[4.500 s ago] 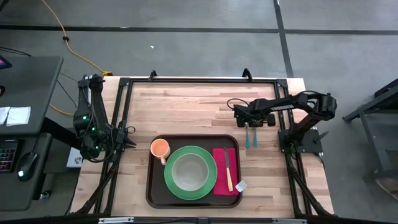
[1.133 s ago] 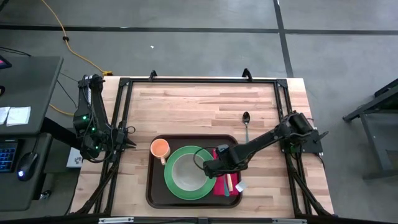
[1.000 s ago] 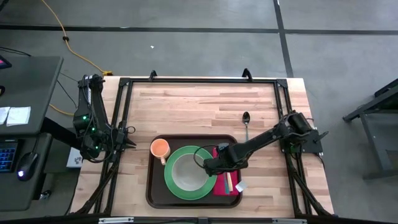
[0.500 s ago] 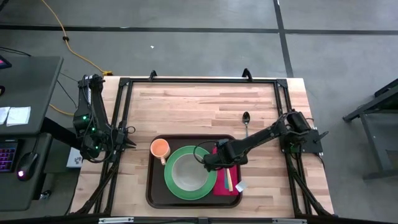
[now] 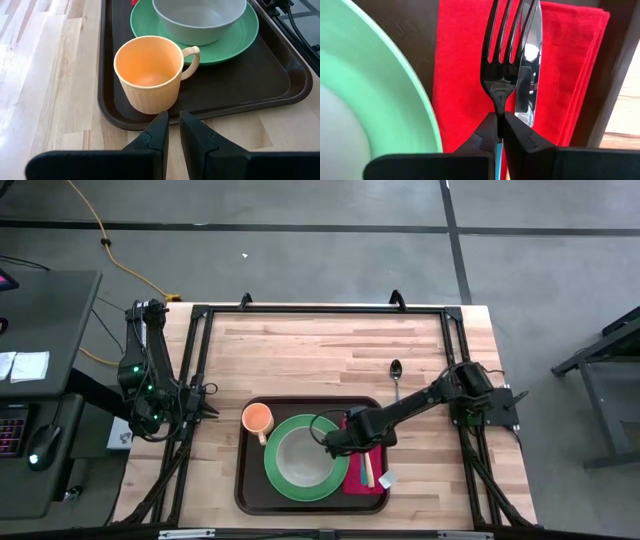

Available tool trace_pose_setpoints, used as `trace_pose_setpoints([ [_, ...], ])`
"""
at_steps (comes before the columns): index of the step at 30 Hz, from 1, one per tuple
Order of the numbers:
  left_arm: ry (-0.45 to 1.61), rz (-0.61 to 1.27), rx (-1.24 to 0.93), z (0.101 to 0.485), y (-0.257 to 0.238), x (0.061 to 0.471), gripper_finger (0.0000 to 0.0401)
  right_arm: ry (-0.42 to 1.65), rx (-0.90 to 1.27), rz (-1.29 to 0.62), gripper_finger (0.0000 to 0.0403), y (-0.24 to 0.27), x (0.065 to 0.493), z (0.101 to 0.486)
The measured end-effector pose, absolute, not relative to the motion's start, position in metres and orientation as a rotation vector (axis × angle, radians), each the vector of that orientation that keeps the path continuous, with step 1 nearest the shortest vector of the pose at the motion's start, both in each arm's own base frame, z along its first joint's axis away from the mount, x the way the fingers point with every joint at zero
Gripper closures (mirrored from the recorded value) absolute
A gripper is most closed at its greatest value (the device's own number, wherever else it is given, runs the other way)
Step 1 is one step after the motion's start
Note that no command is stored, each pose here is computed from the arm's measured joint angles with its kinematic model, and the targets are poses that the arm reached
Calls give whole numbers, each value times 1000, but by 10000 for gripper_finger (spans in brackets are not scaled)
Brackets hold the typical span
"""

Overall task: Set up tray
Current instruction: Put the blue fork on the red napkin to the left side of the yellow knife

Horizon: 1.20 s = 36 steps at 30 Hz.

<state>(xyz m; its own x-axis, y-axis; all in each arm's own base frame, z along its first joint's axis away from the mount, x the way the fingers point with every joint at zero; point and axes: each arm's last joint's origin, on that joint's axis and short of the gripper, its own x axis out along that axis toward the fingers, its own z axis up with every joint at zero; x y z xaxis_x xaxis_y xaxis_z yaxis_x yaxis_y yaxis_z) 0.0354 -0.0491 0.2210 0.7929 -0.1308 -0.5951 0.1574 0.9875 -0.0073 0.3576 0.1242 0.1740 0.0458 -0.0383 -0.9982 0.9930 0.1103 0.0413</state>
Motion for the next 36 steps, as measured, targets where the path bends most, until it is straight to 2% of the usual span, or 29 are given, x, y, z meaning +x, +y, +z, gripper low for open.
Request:
trace_pose_setpoints([
  [22,657,-171,38,221,-50,35,322,1241,1100,-1154,400,125,362,152],
  [36,668,-178,36,220,-50,35,322,1251,1098,-1160,401,125,362,150],
])
